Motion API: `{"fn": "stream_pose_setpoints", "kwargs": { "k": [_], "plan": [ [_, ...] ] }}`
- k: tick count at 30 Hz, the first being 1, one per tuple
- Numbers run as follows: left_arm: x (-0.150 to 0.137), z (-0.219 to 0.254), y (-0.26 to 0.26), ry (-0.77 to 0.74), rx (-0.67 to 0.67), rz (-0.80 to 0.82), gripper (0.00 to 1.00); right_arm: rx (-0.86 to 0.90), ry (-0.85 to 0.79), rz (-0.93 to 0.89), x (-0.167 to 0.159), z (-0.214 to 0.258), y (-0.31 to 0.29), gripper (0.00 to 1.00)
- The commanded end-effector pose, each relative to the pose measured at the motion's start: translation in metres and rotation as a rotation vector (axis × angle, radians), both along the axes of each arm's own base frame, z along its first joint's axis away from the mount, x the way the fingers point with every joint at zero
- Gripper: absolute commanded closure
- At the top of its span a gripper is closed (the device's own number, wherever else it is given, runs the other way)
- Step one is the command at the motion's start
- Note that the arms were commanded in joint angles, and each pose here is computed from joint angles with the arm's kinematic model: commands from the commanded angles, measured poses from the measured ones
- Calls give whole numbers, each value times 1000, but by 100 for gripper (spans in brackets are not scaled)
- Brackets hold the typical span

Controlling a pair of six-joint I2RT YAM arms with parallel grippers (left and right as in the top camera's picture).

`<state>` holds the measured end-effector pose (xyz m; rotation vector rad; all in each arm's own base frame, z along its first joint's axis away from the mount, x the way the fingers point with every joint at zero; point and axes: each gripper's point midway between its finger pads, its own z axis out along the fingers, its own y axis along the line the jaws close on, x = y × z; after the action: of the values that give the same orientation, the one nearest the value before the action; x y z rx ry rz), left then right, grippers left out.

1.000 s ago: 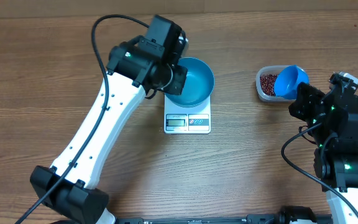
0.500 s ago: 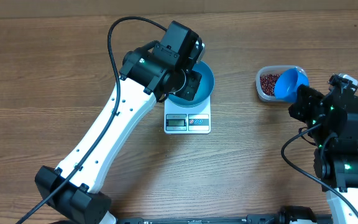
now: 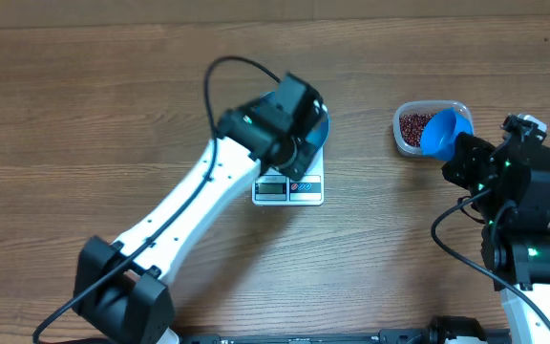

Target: Scoop item into bowl and weigh 150g on scale

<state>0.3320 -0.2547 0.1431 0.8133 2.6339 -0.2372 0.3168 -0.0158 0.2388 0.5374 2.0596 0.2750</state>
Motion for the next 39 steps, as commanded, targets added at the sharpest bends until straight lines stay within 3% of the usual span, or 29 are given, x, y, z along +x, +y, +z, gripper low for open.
{"fn": "stream_pose_setpoints", "kwargs": {
  "k": [1,9,16,22,39],
  "plan": [
    [-12,-18,-7,-10,29,-51,96,-12,-18,-11,4,9,-4,96],
    [-16,-47,-18,-63,29,-106,96,-9,24,-10,9,-4,-4,96],
    [-4,-60,-25,-143,-27,-97,96,-7,49,-10,9,-11,-4,96],
    [8,-65,-15,-220,27,-73,96,-6,68,-10,7,-14,-4,96],
    [-6,-91,-1,-175,63,-67,96,-4,89,-10,4,-19,-4,96]
  ]
}}
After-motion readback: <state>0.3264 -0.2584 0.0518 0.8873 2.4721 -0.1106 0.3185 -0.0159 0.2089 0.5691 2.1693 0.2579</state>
